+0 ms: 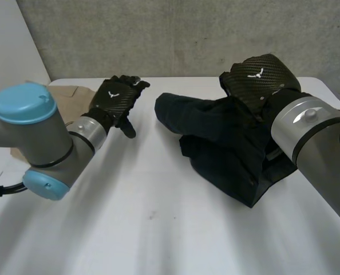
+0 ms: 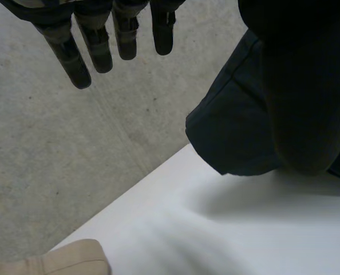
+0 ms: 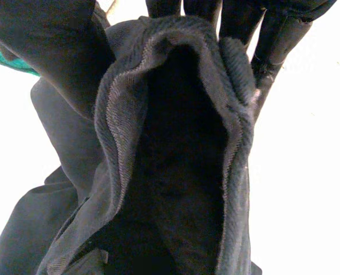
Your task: Fold the laundry.
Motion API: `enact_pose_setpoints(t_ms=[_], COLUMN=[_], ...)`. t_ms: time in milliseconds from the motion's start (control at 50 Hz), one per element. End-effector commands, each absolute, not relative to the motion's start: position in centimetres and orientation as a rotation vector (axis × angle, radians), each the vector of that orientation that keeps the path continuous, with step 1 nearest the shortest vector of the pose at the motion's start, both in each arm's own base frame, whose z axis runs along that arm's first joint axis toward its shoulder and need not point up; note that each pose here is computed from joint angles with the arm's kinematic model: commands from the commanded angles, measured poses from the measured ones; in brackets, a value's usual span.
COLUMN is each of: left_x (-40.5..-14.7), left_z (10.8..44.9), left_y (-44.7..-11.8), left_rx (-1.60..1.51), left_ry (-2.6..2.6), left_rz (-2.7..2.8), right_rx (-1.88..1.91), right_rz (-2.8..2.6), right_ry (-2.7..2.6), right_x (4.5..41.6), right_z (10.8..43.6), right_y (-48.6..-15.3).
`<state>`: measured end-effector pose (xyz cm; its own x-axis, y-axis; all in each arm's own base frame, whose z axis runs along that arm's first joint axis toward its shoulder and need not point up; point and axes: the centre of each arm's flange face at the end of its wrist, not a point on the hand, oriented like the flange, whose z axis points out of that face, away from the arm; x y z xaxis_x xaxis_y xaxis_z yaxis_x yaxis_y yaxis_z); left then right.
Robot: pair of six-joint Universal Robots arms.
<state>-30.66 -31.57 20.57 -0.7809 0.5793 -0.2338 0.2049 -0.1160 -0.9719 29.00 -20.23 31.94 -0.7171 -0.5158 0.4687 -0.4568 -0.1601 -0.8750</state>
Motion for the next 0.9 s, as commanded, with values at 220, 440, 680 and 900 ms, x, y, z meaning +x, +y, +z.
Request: enact_pose_setpoints(t_ms=[220, 440, 680, 900], left_x=[-35.3, -36.4, -32.0, -28.0], left_z=[17.8, 17.9, 33.9, 43.2], left_y=[-31.8, -32.6, -27.6, -20.3], left_rx=[-0.947, -0.945, -0.745, -0.640], left_ry=[-1.773, -1.736, -1.449, -1.186], left_rz=[1.964, 2.002, 2.425, 2.584], right_rx=[-1.305, -1.287, -1.134, -0.969], right_rz=[-1.924, -1.995, -2.323, -2.464], right_ry=[1.914, 1.869, 1.814, 1.639], right_x=[28.8, 27.9, 26.5, 26.9], right_z=[32.1, 33.3, 37.8, 42.6], right_y=[-15.6, -15.0, -21.1, -21.9])
